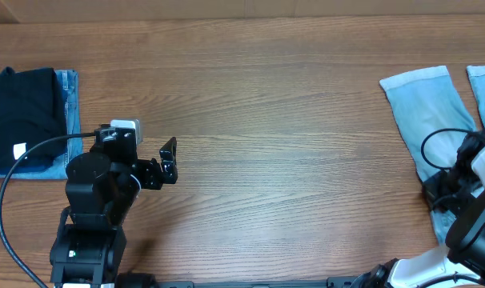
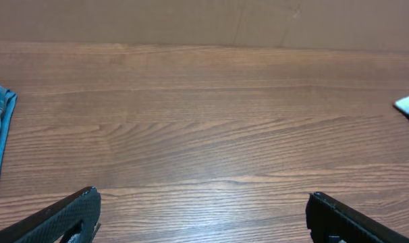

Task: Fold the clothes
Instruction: 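Grasp the light-blue denim shorts with the right gripper and drag them toward center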

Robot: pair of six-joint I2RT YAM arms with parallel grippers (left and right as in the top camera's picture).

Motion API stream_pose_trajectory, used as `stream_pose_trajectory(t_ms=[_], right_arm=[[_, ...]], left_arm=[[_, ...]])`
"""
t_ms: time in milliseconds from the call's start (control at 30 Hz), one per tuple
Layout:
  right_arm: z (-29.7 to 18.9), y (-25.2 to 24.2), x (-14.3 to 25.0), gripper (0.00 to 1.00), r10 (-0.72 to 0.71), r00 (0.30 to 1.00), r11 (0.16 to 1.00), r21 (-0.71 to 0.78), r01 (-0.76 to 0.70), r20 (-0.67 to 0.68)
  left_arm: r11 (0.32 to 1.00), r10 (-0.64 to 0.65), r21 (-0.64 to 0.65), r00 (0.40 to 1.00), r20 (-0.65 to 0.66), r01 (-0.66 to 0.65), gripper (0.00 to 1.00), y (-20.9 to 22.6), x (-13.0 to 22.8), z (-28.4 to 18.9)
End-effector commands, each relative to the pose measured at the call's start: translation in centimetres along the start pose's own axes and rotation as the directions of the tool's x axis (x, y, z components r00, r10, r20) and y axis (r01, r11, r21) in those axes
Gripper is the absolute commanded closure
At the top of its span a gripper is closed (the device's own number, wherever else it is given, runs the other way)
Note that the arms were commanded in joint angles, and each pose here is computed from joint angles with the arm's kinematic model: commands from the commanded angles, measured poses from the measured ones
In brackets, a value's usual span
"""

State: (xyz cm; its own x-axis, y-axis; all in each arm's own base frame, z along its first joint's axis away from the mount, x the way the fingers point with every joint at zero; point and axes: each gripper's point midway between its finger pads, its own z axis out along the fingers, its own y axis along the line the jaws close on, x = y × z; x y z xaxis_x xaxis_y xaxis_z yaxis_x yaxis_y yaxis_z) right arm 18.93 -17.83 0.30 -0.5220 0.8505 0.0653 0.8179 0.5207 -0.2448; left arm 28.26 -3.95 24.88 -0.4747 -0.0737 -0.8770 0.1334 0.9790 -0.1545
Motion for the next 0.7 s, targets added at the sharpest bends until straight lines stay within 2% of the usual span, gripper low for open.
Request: stream_pose_trajectory(t_ms=[0, 100, 200, 267, 367, 400, 467, 533, 600, 667], right_arm=[[-4.5, 7.3, 0.4, 0.96, -0.186, 0.983, 0.954, -0.240, 0.182, 0.007], [-8.2, 12.8, 2.2, 0.96, -0.355, 0.932, 0.870, -0.338, 0.359, 0.077], [-12.5, 19.2, 5.5, 0.96, -0.506, 0.841, 0.735, -0.413, 0.537, 0.192], [-15.6, 23.5, 8.6, 0.96, -0.588, 0.752, 0.614, -0.442, 0.654, 0.296], [-20.4, 29.5, 14.8, 0.96, -0.660, 0.588, 0.388, -0.457, 0.800, 0.468], [-22.6, 31.8, 18.0, 0.88, -0.666, 0.504, 0.279, -0.443, 0.852, 0.550], [-24.5, 33.6, 20.8, 0.52, -0.652, 0.429, 0.188, -0.415, 0.890, 0.625], [-25.7, 34.5, 21.6, 0.37, -0.625, 0.390, 0.179, -0.362, 0.915, 0.676], [-26.3, 34.5, 21.0, 0.36, -0.611, 0.386, 0.209, -0.330, 0.921, 0.691], [-25.9, 33.5, 19.2, 0.36, -0.615, 0.416, 0.273, -0.314, 0.909, 0.670]], left_arm=[[1.000, 0.000, 0.018, 1.000, 0.029, 0.000, 0.00, -0.5, -1.2, -0.5], [1.000, 0.000, 0.018, 1.000, 0.030, 0.000, 0.00, -0.5, -1.2, -0.5], [1.000, 0.000, 0.018, 1.000, 0.030, 0.000, 0.00, -0.5, -1.2, -0.5], [1.000, 0.000, 0.018, 1.000, 0.030, 0.000, 0.00, -0.5, -1.2, -0.5], [1.000, 0.000, 0.018, 1.000, 0.030, -0.001, 0.00, -0.5, -1.2, -0.5], [1.000, 0.000, 0.018, 1.000, 0.030, -0.001, 0.00, -0.5, -1.2, -0.5], [1.000, 0.000, 0.018, 1.000, 0.030, -0.001, 0.00, -0.5, -1.2, -0.5], [1.000, 0.000, 0.018, 1.000, 0.030, -0.001, 0.00, -0.5, -1.2, -0.5], [1.000, 0.000, 0.018, 1.000, 0.029, -0.001, 0.00, -0.5, -1.2, -0.5], [1.000, 0.000, 0.018, 1.000, 0.030, -0.001, 0.00, -0.5, -1.2, -0.5]])
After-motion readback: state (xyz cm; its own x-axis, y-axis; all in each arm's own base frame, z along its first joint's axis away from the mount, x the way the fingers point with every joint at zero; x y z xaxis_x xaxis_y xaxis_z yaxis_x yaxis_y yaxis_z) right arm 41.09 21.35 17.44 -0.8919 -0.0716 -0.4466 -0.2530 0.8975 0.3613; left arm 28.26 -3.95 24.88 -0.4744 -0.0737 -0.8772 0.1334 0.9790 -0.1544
